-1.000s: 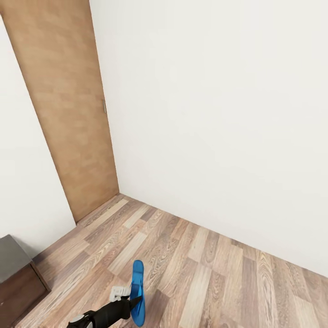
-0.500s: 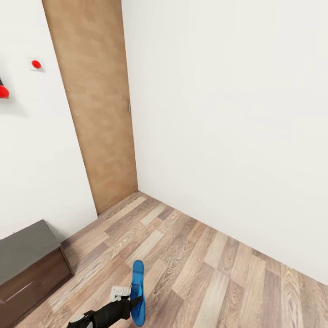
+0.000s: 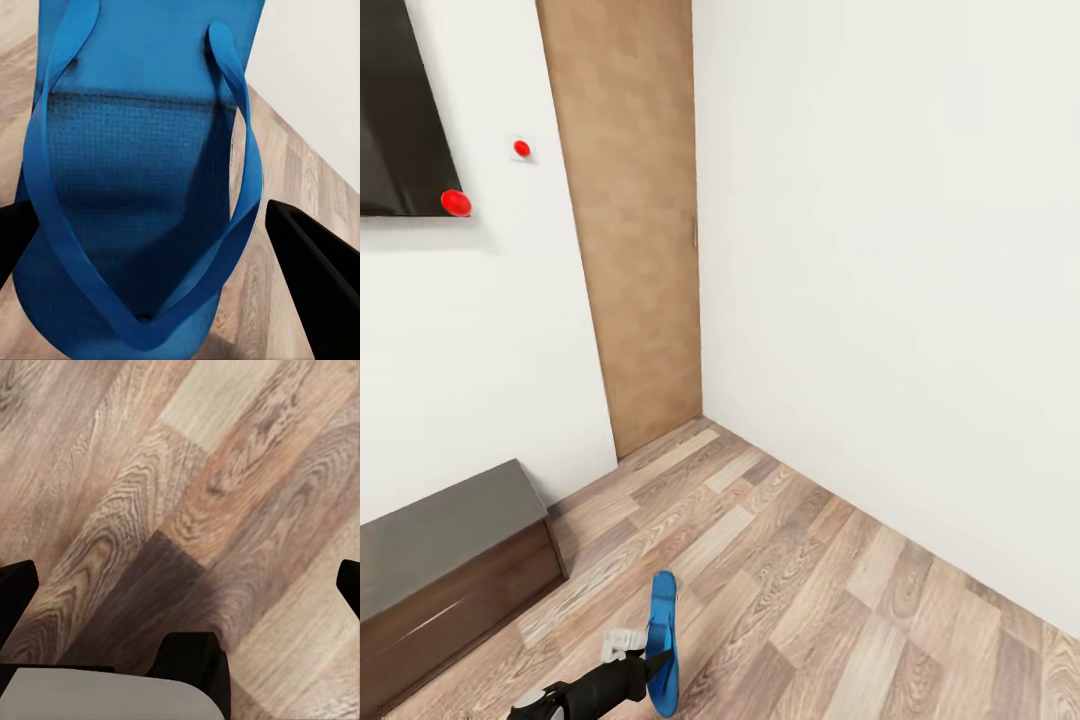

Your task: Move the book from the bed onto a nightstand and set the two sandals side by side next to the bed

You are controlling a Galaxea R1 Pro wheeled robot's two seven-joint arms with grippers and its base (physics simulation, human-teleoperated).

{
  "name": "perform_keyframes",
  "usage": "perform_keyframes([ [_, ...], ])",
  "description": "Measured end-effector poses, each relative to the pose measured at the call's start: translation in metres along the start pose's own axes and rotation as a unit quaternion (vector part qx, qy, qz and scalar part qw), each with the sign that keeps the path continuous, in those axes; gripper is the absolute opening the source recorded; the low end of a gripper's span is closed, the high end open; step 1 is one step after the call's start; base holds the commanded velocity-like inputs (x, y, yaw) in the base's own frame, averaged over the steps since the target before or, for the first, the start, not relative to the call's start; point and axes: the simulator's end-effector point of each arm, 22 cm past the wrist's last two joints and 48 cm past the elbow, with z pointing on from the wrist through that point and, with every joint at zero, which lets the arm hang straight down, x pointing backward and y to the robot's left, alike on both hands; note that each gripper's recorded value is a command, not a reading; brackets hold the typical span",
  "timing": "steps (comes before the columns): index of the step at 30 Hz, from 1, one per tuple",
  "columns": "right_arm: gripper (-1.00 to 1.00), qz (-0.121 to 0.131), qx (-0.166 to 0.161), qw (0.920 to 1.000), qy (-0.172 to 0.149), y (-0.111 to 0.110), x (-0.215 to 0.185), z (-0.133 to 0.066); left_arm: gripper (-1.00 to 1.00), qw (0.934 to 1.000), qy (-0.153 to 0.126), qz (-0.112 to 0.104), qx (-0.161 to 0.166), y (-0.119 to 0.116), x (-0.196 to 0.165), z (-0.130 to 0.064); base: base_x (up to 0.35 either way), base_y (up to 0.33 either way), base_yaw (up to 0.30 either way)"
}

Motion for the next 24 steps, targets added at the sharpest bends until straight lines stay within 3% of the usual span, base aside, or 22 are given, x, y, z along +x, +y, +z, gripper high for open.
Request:
perform_keyframes([
  [6, 1.00, 0.000, 0.000, 1.0000, 0.000, -0.0001, 0.0000, 0.0000, -1.00, 1.0000, 0.000, 0.000, 0.000, 0.0000, 0.0002, 0.0000, 0.017, 0.000, 0.293],
  [12, 1.00, 0.000, 0.000, 1.0000, 0.000, 0.0000, 0.0000, -0.0001, -1.00, 1.0000, 0.000, 0.000, 0.000, 0.0003, -0.0001, -0.0004, 0.215, 0.000, 0.293],
  [24, 1.00, -0.001, 0.000, 1.0000, 0.001, 0.0001, 0.0003, 0.0000, -1.00, 1.0000, 0.000, 0.000, -0.001, 0.0007, 0.0000, -0.0004, 0.014, 0.000, 0.293],
])
